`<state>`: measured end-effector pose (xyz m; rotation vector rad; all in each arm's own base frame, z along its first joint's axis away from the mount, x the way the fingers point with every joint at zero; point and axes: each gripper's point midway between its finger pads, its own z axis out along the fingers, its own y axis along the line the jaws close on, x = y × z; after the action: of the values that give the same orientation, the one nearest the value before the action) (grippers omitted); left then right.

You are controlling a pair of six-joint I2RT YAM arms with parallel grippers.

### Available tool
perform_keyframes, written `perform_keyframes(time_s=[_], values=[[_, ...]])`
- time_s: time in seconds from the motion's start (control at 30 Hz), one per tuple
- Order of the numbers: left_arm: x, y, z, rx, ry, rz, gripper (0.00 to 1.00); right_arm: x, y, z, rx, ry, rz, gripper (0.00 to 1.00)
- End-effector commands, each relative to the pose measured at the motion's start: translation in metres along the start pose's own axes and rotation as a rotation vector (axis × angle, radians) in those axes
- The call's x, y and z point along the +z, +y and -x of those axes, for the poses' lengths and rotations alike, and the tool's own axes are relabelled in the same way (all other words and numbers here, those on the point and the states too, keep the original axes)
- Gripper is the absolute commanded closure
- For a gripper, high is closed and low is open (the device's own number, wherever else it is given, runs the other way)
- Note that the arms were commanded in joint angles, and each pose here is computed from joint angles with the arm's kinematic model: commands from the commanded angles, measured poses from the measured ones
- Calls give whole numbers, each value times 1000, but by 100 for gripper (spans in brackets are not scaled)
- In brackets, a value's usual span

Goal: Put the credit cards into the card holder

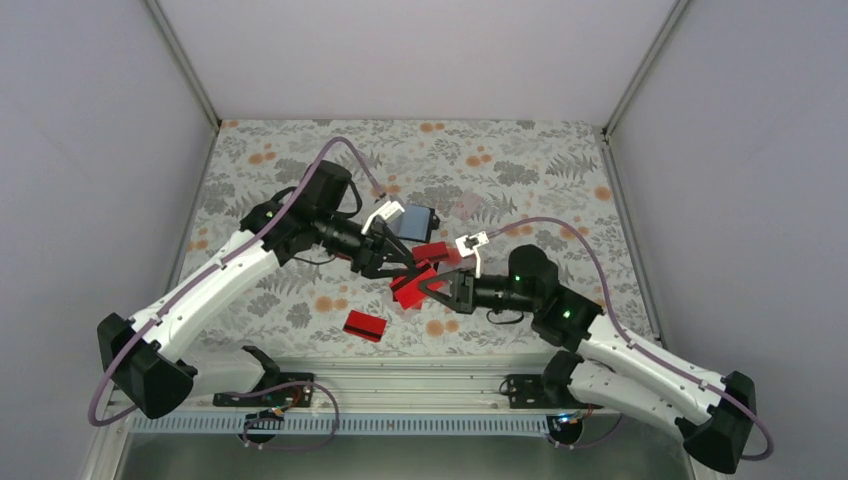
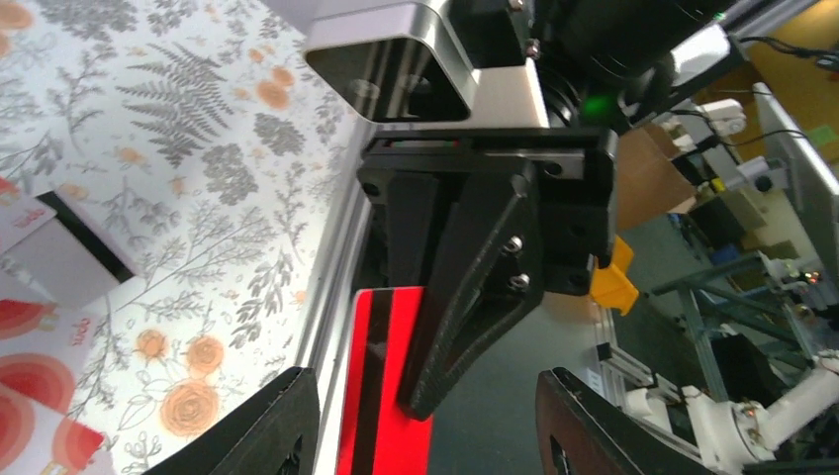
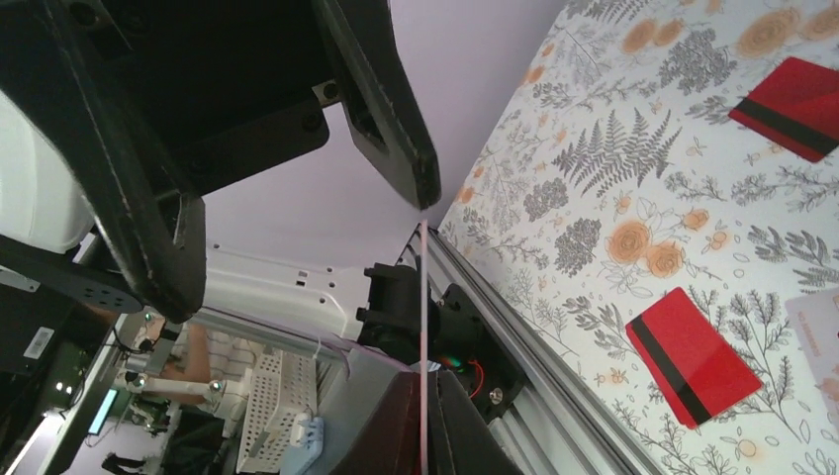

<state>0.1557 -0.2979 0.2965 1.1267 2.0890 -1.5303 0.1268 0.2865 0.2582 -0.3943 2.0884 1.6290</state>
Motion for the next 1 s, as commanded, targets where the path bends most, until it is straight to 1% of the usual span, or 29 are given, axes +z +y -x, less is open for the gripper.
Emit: perform_keyframes(time_s=[0.0, 0.1, 0.27, 0.37, 0.43, 0.47, 0.5, 0.53, 0.63, 0.7, 0.8, 0.93, 0.97], values=[[-13, -31, 6, 87, -23, -126, 45, -5, 21, 9, -90, 41, 62, 97], [-12, -27, -2, 72, -3, -125, 48, -6, 28, 17, -110, 51, 96, 97], [-12, -23, -5, 59, -2, -121, 50, -5, 32, 21, -129, 101, 142, 97], [-12, -22, -5, 55, 0, -132, 54, -4, 34, 25, -141, 120, 162, 97], [-12, -16, -6, 49, 8, -100, 54, -4, 37, 29, -149, 119, 177, 97], [-12, -13, -6, 47, 4, -91, 52, -3, 38, 30, -150, 122, 184, 97], [-13, -10, -4, 47, -2, -78, 47, -3, 40, 31, -154, 126, 191, 97], [-13, -4, -3, 38, -5, -54, 44, -3, 40, 31, -154, 132, 196, 97], [-13, 5, -2, 27, -6, -21, 43, -3, 41, 31, -156, 141, 205, 97], [-13, 6, 0, 28, -8, -29, 42, -3, 40, 30, -154, 144, 207, 97], [-12, 1, -1, 32, -7, -70, 48, -3, 41, 31, -156, 146, 217, 97], [-11, -4, -3, 25, -5, -109, 59, -1, 43, 35, -163, 147, 226, 97], [-11, -5, -3, 27, -6, -119, 60, -1, 42, 36, -162, 149, 225, 97]])
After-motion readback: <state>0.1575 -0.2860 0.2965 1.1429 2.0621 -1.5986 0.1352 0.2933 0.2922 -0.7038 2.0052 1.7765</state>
